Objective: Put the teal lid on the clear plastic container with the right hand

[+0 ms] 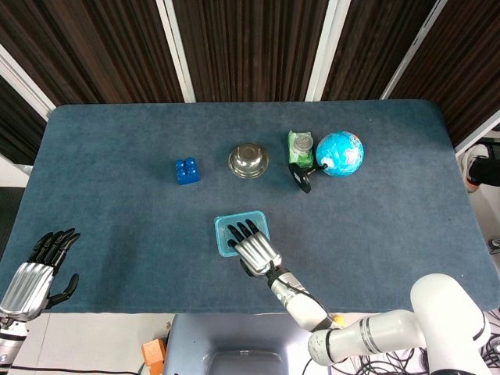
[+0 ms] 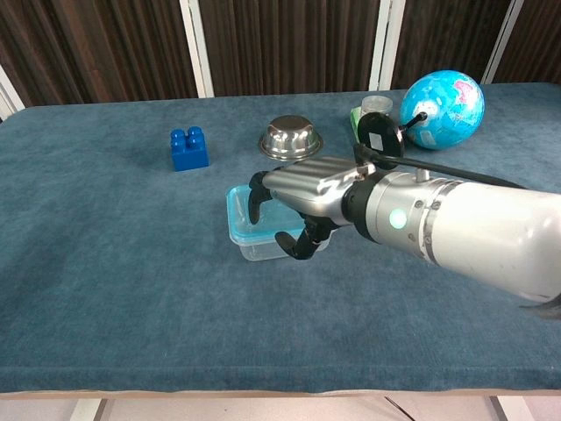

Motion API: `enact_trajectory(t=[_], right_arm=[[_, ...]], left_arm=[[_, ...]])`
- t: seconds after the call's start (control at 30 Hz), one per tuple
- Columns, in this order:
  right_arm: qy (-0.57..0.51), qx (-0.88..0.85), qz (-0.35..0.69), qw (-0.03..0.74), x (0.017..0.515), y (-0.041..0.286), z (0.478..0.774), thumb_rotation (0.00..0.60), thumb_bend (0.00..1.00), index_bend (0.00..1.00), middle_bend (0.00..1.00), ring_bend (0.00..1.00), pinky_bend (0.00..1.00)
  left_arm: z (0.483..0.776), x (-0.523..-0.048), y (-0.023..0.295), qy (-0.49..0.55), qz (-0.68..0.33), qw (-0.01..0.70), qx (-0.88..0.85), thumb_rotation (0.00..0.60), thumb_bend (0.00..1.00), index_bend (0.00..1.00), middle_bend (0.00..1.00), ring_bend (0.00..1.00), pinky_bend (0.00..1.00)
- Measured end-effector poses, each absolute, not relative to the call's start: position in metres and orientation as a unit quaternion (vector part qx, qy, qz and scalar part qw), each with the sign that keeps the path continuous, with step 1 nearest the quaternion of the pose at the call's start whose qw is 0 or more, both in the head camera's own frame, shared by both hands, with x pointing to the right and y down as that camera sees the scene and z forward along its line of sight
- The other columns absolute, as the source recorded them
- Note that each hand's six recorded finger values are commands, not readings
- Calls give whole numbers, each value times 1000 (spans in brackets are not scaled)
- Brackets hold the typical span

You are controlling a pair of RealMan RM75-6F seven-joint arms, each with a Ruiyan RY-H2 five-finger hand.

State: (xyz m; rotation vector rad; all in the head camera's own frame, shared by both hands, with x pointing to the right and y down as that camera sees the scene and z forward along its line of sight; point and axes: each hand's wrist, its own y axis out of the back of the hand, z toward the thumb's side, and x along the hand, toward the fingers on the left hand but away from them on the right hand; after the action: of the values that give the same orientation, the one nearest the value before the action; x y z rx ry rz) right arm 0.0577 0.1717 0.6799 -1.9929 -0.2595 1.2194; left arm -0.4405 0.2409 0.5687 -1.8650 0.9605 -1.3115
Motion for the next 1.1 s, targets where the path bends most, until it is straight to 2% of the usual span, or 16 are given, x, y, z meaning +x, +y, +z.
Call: enact_trajectory(t=[1.1], right_arm=[[-84, -779, 492, 379, 64, 179, 694, 600, 543, 294, 21, 0, 0]], left_arm=[[569, -441, 241, 367, -501, 328, -712, 600, 476, 0, 42, 7, 31]])
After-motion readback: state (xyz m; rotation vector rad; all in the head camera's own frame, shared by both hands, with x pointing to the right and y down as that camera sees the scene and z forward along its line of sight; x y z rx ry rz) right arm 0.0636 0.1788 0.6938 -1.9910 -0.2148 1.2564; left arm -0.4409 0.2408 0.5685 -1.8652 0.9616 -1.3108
